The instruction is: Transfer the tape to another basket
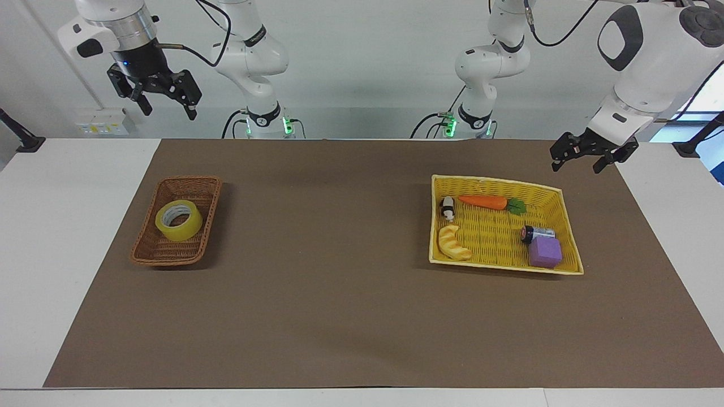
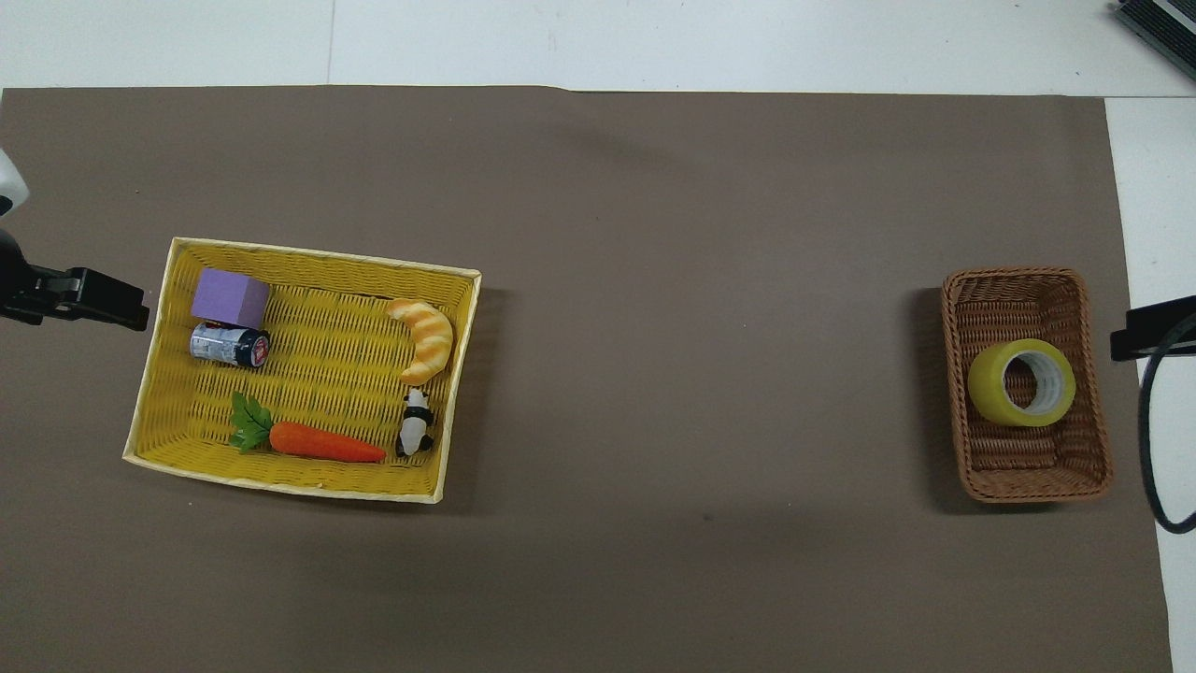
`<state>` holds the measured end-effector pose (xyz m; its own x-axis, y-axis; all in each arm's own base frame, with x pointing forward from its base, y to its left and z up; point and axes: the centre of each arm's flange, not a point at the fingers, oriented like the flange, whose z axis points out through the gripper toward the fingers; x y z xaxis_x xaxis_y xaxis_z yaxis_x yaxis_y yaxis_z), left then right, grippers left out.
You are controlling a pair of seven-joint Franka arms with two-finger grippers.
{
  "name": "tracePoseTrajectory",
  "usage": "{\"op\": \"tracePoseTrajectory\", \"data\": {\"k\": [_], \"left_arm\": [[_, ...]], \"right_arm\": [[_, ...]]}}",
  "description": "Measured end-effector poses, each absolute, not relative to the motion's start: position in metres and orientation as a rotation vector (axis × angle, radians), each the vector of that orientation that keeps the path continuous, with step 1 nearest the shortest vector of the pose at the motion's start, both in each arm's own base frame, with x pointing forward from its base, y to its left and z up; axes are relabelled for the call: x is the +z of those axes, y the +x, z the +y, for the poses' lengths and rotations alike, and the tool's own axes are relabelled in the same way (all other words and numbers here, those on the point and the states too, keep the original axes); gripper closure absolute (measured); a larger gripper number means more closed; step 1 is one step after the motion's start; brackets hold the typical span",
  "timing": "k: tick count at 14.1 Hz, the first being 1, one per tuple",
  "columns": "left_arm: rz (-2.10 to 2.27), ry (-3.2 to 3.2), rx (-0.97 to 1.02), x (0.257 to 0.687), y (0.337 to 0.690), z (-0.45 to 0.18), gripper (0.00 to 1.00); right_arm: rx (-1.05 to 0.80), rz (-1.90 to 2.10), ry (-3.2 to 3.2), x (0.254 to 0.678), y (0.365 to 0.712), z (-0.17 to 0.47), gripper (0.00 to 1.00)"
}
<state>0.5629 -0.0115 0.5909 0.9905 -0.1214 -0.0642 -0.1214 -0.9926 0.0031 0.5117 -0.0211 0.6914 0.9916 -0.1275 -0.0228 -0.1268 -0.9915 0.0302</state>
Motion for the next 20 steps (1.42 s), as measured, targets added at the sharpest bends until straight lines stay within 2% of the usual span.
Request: {"op": "tracePoseTrajectory", "data": {"k": [20], "left_arm": [[0.191, -3.133, 0.101, 0.5909, 0.5629, -0.0115, 0.0]], "right_arm": [[-0.039, -0.119, 3.111, 0.6916, 0.5115, -0.023, 0.0]]}}
